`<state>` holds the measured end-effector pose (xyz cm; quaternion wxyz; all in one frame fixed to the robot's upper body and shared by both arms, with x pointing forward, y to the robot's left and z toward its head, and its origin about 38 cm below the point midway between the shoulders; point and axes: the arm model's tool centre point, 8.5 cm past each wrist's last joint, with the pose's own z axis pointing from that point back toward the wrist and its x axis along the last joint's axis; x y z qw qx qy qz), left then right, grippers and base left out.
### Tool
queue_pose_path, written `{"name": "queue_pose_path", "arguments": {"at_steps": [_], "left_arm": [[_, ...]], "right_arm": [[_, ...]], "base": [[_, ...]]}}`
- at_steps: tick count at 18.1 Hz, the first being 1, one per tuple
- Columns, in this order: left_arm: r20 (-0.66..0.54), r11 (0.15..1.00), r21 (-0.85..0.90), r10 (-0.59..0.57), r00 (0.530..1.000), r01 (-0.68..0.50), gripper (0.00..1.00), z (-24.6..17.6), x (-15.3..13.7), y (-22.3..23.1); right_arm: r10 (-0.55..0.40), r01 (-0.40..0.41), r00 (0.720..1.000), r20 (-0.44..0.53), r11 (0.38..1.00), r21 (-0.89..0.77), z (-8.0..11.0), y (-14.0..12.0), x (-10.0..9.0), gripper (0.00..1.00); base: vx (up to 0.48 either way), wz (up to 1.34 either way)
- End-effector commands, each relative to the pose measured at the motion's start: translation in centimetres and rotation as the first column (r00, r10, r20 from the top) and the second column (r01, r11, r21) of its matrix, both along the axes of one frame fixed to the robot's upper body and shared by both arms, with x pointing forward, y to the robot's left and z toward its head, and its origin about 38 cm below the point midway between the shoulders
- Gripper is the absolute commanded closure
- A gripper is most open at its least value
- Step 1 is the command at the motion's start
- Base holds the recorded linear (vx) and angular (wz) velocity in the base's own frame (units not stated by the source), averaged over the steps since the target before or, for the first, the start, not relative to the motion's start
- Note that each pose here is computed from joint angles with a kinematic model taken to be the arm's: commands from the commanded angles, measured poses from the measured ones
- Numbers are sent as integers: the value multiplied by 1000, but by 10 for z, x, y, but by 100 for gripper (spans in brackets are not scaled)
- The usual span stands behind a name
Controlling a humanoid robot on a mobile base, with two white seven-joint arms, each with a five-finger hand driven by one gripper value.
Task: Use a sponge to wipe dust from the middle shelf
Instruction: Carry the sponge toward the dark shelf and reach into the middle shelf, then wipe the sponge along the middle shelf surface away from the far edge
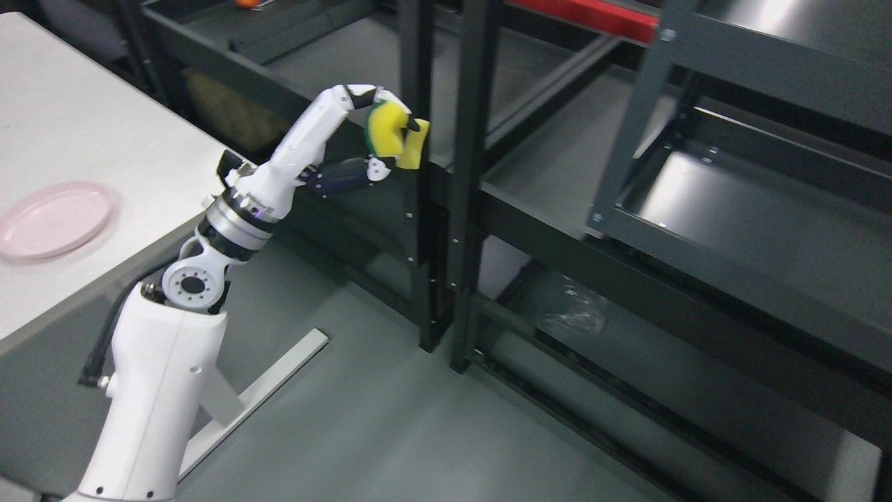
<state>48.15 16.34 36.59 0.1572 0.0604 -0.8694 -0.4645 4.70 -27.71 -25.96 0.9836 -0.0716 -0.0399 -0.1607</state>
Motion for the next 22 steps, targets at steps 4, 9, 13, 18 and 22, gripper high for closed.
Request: {"name": "queue_pose_path", "arguments": {"at_steps": [4, 9, 13, 18, 22], "left_arm": [[305, 807, 590, -240, 922, 15, 98, 91, -16, -172], [390, 661, 741, -282, 877, -118, 98, 117, -20, -203], [498, 619, 753, -311, 809, -225, 99, 136, -30, -218], [605, 627, 697, -257, 754, -347, 99, 139, -21, -218], [635, 654, 656, -208, 744, -377, 100, 152, -16, -208]], "right_arm": [[-5, 5, 999, -51, 1000, 0, 1, -10, -1, 0], [-5, 5, 999, -52, 1000, -1, 1, -10, -1, 0], [-5, 5, 999, -51, 1000, 0, 1, -10, -1, 0], [-5, 5, 999, -53, 1000, 1, 1, -10, -1, 0], [-5, 5, 999, -52, 1000, -1, 1, -10, -1, 0]], "base": [[-142, -952], [-37, -726], [43, -435], [73, -254], [84, -188]]}}
